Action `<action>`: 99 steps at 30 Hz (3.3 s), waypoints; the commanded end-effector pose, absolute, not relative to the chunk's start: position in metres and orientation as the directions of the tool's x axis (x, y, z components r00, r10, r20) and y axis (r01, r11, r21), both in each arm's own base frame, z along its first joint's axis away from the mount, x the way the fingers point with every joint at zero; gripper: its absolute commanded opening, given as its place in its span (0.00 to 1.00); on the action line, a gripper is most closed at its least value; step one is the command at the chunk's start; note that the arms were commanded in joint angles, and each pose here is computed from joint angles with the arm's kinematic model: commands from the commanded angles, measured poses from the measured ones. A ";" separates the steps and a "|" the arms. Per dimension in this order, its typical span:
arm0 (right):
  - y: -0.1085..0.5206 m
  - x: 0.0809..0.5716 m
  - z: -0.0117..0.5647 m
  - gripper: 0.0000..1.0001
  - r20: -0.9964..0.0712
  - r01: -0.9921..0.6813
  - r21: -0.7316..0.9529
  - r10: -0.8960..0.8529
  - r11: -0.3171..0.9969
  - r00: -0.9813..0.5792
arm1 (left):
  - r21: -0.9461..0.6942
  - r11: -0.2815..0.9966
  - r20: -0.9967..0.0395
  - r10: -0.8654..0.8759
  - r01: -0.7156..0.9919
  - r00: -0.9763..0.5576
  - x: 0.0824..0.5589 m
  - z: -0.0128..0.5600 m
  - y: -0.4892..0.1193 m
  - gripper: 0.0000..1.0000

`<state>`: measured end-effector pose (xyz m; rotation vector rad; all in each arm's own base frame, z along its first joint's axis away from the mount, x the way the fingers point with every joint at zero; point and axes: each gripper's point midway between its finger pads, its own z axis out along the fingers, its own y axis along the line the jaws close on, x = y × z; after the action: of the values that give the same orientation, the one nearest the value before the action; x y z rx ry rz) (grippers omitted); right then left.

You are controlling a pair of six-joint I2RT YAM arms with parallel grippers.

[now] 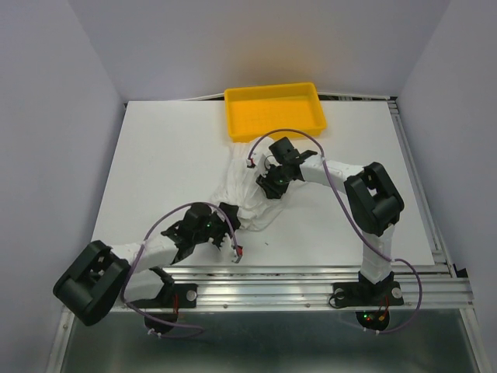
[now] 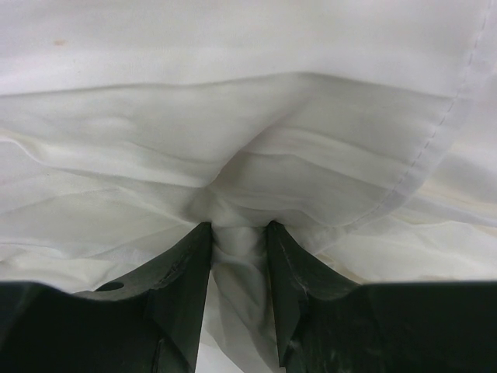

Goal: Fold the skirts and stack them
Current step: Fold the skirt

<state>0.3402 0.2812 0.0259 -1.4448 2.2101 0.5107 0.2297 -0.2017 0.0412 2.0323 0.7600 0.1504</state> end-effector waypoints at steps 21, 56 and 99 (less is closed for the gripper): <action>0.283 0.366 0.083 0.63 -0.597 -0.824 0.090 -0.632 0.560 -0.494 | 0.607 -0.479 -0.259 0.635 0.634 0.728 0.216 0.048 -0.196 0.15; 0.340 0.296 0.009 0.60 -0.442 -0.727 0.561 -0.598 0.397 -0.668 | 0.177 -0.404 -0.536 0.725 0.898 0.432 0.190 0.170 -0.239 0.04; 0.367 0.273 0.028 0.18 -0.391 -0.630 0.729 -0.594 0.266 -0.703 | 0.625 -0.142 -0.431 0.757 0.768 0.491 0.297 0.125 -0.257 0.04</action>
<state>0.2834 0.3631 0.0292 -1.1904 2.4422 1.3950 0.2853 -0.2516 0.1208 1.9535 1.3426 -0.0922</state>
